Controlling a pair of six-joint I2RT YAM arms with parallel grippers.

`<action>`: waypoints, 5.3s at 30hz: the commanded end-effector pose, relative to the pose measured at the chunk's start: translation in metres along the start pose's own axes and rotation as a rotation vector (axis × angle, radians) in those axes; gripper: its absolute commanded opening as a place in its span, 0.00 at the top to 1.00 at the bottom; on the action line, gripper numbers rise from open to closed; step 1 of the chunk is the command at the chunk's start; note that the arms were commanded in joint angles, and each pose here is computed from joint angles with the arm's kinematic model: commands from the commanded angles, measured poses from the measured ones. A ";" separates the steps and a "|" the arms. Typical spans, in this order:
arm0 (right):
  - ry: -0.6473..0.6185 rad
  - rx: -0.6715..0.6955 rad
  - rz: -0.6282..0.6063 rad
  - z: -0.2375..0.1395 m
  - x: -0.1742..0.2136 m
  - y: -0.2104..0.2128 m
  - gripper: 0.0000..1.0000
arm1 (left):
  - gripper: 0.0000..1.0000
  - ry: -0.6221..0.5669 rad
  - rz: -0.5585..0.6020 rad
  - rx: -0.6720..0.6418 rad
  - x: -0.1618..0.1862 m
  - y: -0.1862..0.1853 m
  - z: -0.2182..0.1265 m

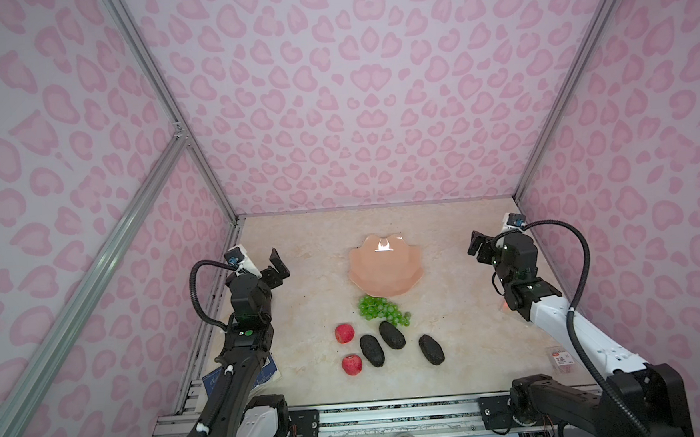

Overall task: Place and organize the fake fruits in the fruit bowl
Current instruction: 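Lower the right gripper onto the nearest avocado and close on it, then carry the avocado into the peach bowl with the right gripper and release, then grasp the red apple beside the grapes with the left gripper while the right gripper withdraws, then carry the red apple into the bowl with the left gripper and release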

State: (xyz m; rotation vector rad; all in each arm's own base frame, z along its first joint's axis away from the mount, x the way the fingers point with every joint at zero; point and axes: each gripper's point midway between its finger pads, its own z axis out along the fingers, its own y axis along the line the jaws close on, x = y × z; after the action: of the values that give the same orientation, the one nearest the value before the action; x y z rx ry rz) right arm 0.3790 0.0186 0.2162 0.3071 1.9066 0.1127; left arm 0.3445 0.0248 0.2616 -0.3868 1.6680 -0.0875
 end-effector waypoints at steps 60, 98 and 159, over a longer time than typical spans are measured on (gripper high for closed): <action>0.543 -0.328 -0.321 -0.028 0.140 0.225 0.72 | 0.01 0.423 -0.159 0.186 0.082 -0.017 -0.110; 0.465 -0.348 -0.189 0.039 0.100 0.228 0.16 | 0.13 0.850 -0.172 0.364 0.208 -0.078 -0.135; 0.258 -0.293 -0.053 -0.036 0.020 0.132 0.03 | 0.58 0.977 0.358 0.374 0.221 -0.217 -0.001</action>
State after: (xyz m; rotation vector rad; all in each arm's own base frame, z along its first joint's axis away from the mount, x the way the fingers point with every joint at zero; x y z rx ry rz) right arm 0.3638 0.1577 0.2469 0.0386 2.0951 0.4230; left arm 0.3645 -0.2471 0.1278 0.2548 2.5332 -0.4520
